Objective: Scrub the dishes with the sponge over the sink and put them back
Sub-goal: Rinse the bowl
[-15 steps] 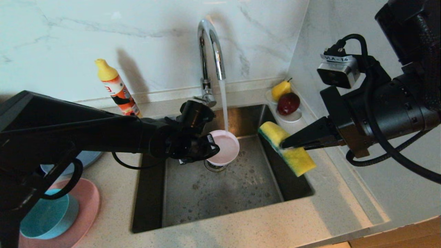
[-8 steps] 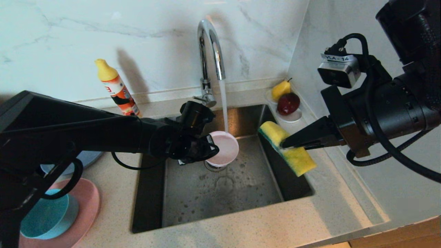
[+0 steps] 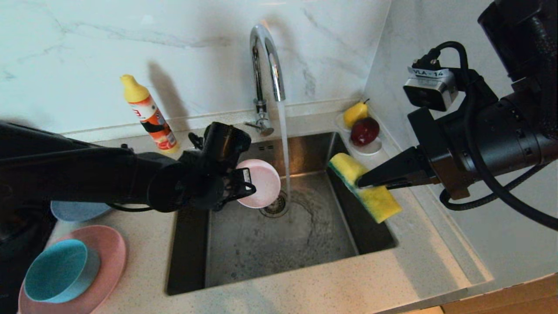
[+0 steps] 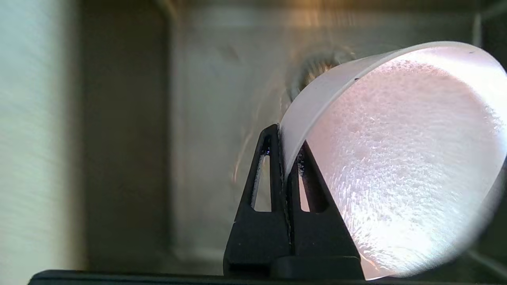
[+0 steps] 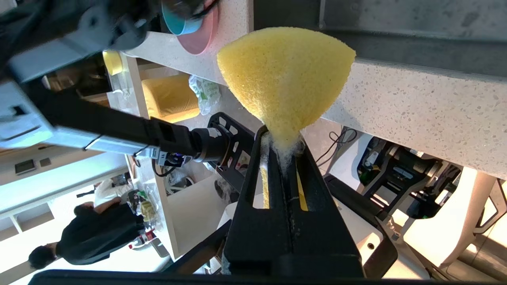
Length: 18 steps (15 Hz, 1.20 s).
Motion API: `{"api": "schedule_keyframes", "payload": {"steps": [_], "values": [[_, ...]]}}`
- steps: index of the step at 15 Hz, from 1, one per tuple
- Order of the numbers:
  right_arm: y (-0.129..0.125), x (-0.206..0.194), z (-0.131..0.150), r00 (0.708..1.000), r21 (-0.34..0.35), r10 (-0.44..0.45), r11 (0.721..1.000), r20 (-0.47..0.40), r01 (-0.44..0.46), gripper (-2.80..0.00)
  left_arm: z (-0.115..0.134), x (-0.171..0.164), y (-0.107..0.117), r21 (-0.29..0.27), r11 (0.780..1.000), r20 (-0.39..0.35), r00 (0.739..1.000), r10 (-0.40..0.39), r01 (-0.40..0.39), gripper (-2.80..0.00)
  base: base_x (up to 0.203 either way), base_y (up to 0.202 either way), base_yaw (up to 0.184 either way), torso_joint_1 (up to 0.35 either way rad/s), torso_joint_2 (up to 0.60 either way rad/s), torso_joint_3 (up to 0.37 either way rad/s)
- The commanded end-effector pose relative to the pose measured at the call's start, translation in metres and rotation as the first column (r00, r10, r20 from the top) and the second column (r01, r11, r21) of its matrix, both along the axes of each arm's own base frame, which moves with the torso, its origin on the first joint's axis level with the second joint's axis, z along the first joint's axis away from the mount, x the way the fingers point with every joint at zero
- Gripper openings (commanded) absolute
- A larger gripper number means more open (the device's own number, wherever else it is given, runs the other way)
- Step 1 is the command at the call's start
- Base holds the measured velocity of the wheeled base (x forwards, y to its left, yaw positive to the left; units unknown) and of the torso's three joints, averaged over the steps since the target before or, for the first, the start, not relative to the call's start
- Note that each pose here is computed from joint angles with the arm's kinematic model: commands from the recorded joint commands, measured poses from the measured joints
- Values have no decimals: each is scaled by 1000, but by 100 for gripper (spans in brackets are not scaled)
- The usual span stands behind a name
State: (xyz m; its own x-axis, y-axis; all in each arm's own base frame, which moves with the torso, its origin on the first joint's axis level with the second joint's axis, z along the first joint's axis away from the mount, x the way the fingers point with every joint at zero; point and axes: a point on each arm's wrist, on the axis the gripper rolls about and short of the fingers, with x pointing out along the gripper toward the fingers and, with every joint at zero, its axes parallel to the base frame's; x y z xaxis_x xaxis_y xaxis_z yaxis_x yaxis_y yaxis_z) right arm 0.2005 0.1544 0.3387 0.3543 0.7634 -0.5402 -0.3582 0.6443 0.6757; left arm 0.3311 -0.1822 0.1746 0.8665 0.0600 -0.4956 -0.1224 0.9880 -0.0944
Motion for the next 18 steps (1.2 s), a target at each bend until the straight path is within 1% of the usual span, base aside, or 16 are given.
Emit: {"api": "schedule_keyframes", "payload": {"steps": [1,2,4,5,7,9,10,12,15,18], "values": [[2,2,-3,1000,-6,0,1000,-15,0,-280,24,-20,15,56,998,131,991,-25,18,-280,0,0,0,0,0,0],[2,3,-3,1000,-6,0,1000,-15,0,-280,25,-27,20,88,996,172,984,-43,29,-280,0,0,0,0,0,0],[3,3,-2,1000,-4,1,1000,-12,-1,-280,29,-40,28,140,989,267,960,-79,43,-280,0,0,0,0,0,0],[2,3,-2,1000,-3,0,1000,-12,-1,-280,32,-47,33,157,987,327,941,-92,42,-280,0,0,0,0,0,0],[3,3,-2,1000,-4,1,1000,-13,-1,-280,42,-58,41,183,983,443,890,-106,26,-280,0,0,0,0,0,0],[4,4,-3,1000,-5,3,1000,-16,-3,-280,54,-63,47,168,986,549,831,-92,-2,-280,0,0,0,0,0,0],[4,5,-4,1000,-7,3,1000,-19,-3,-280,60,-65,48,153,988,590,803,-84,-9,-280,0,0,0,0,0,0],[5,5,-4,1000,-8,3,1000,-20,-3,-280,72,-71,52,141,990,634,768,-86,-6,-280,0,0,0,0,0,0],[5,5,-4,1000,-7,2,1000,-21,-2,-280,91,-85,58,118,993,692,715,-99,24,-280,0,0,0,0,0,0],[4,4,-4,1000,-8,2,1000,-22,-2,-280,109,-101,65,111,992,739,662,-128,68,-280,0,0,0,0,0,0]]}}
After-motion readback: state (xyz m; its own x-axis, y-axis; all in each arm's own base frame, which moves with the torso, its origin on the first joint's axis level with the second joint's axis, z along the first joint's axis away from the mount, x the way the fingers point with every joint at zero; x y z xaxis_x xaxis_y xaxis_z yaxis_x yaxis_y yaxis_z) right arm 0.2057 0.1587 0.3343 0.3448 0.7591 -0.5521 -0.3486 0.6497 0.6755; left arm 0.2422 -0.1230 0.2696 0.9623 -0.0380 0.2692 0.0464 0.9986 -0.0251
